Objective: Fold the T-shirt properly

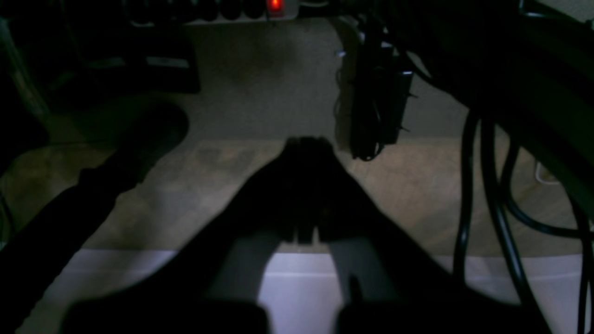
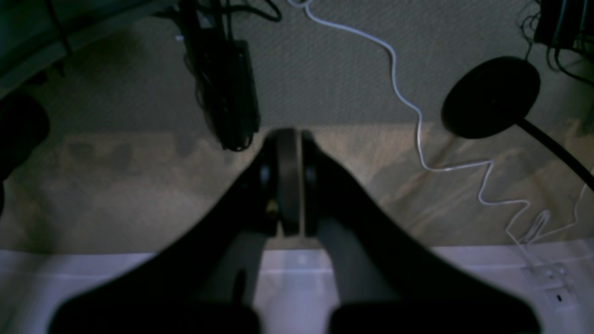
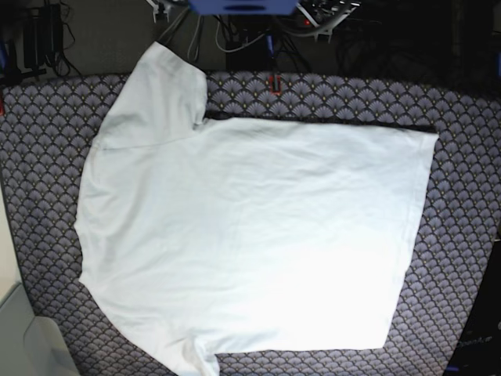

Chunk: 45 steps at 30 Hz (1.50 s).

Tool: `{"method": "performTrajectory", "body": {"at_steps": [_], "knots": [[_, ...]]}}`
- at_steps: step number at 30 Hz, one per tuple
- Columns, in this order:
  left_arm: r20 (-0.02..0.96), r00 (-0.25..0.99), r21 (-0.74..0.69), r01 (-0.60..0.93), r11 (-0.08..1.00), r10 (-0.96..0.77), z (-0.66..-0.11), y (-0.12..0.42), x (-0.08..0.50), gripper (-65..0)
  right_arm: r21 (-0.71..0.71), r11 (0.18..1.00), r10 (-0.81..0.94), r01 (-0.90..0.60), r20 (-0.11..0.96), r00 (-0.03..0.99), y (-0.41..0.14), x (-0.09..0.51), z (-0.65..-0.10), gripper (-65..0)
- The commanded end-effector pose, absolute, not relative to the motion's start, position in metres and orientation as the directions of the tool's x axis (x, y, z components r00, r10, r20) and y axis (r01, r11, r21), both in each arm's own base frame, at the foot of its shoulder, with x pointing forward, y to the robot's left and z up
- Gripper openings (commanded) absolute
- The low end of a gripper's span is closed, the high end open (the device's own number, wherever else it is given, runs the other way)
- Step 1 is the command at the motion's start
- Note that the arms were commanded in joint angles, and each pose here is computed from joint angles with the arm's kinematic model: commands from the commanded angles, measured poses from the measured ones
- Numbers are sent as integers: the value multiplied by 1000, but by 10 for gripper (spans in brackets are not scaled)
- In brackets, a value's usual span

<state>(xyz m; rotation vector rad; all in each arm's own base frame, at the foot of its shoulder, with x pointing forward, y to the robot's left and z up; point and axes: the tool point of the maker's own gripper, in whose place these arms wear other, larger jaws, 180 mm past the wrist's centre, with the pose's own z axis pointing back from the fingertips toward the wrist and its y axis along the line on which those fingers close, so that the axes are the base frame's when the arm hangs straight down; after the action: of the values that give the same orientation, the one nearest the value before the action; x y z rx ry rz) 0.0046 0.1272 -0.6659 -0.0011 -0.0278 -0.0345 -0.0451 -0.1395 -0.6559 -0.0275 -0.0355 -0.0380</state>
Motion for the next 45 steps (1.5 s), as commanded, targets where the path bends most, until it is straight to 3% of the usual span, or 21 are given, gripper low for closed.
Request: {"method": "performTrajectory", "body": {"at_steps": [1, 13, 26, 38, 45], "knots": [[23, 999, 2, 36, 999, -37, -666, 129, 4, -646, -22, 999, -36, 37, 37, 999, -140, -46, -656, -650], [21, 999, 2, 41, 999, -41, -666, 129, 4, -646, -35, 999, -35, 34, -16, 999, -149, -31, -657, -650], [29, 999, 2, 36, 999, -37, -666, 129, 5, -646, -39, 999, 15, -13, 59, 998, -152, -20, -657, -650], [29, 999, 2, 35, 999, -35, -666, 129, 5, -647, -39, 999, 11, -10, 19, 1000, -151, -24, -657, -650], [53, 998, -2, 40, 999, -40, -665, 127, 6, -647, -40, 999, 14, -11, 71, 997, -152, -21, -656, -650]]}}
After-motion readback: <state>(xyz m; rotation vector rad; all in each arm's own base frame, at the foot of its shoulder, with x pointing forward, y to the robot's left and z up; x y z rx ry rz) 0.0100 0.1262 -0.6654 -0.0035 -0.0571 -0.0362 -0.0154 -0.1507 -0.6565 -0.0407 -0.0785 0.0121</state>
